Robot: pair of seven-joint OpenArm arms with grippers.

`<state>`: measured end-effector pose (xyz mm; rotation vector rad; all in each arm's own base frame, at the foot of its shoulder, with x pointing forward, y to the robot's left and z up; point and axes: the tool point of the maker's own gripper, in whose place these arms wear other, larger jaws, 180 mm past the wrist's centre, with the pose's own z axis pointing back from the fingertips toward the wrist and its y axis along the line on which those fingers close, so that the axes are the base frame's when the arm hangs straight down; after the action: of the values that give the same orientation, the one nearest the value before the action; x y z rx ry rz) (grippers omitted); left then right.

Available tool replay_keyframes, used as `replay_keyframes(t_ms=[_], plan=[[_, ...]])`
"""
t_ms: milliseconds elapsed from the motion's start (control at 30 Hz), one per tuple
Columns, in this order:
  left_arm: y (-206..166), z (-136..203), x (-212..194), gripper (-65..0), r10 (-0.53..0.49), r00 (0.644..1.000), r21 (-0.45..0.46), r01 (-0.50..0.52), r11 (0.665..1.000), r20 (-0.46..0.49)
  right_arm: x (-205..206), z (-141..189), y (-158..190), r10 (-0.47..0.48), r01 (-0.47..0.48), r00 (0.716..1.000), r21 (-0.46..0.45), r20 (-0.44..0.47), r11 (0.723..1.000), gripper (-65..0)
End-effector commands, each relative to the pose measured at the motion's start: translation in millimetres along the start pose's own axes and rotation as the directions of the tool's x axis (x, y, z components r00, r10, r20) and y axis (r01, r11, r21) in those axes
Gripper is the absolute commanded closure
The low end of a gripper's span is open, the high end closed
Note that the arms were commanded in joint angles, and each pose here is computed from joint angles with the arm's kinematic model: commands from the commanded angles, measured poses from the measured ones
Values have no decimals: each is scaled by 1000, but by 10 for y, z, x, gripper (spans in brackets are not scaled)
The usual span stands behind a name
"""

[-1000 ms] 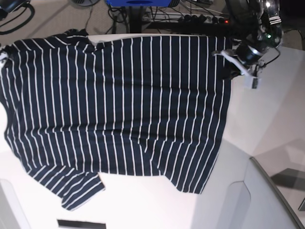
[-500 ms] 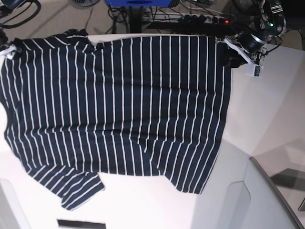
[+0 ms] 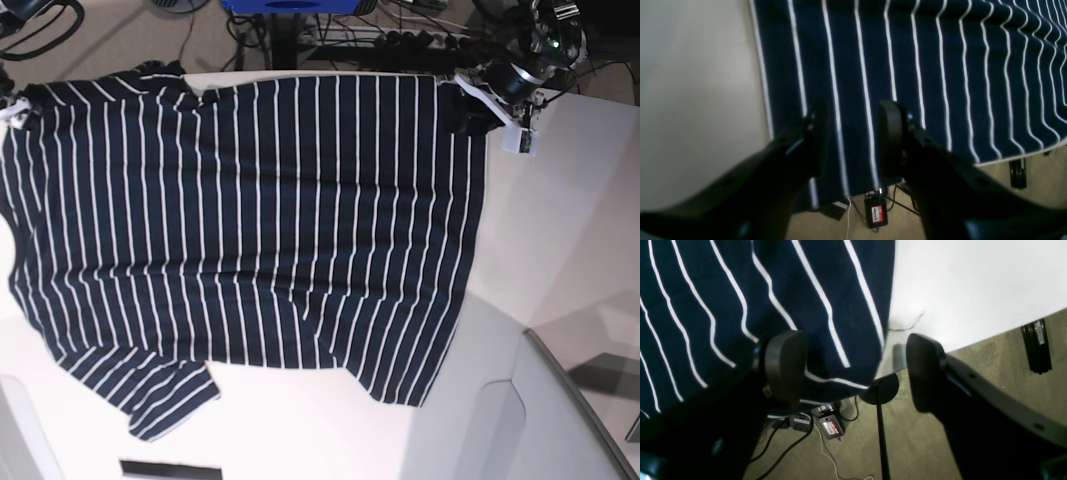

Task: Layout the t-shirt on the table in an organized manner, then fold the t-shirt properly
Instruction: 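Move the left gripper to the shirt's shoulder corner and grasp it, then pull the grasped shoulder edge with the left gripper to straighten the shirt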

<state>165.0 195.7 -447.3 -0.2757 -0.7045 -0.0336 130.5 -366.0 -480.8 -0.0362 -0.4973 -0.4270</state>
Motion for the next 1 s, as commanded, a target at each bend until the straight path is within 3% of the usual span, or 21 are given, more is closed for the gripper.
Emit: replay_keyframes(t_ms=[0, 67, 100, 167, 333, 367, 467, 567, 767, 867, 967], plan=[[-69, 7, 163, -181, -18, 999, -25, 20, 1000, 51, 256, 95, -93, 28, -27, 997, -25, 69, 999, -440], [-151, -11, 214, -38, -33, 998, -44, 35, 998, 62, 390, 180, -95, 54, -49, 993, -45, 104, 998, -437], [-194, -25, 209, 0, -36, 998, -56, 39, 998, 59, 456, 224, -100, 67, -60, 990, -56, 121, 997, -431], [-275, -78, 256, 0, -43, 997, -77, 48, 996, 68, 524, 279, -96, 84, -75, 986, -68, 141, 995, -372], [-398, -300, 308, 0, -43, 997, -120, 50, 991, 63, 572, 129, 298, 183, -185, 976, 8, 120, 983, -30], [-383, -359, 323, 0, -35, 997, -122, 42, 992, 61, 556, 85, 392, 200, -204, 974, 30, 111, 979, 0], [-268, -520, 378, 0, 10, 998, -85, -5, 996, 58, 623, -48, 655, 228, -238, 968, 88, 108, 967, -17], [-201, -632, 337, 0, 33, 999, -63, -31, 997, 31, 524, -141, 691, 207, -214, 976, 114, 75, 970, -9], [-115, -787, 100, 0, 4, 998, -54, -8, 998, -69, 206, -310, 663, 215, -209, 976, 126, -34, 970, -8], [12, -944, 103, 0, -41, 994, -18, 40, 999, -104, 321, -446, 711, 208, -198, 977, 157, -47, 968, -8], [108, -1095, 250, 0, -71, 995, 5, 71, 997, -73, 488, -561, 791, 228, -220, 973, 189, -25, 957, -8]])
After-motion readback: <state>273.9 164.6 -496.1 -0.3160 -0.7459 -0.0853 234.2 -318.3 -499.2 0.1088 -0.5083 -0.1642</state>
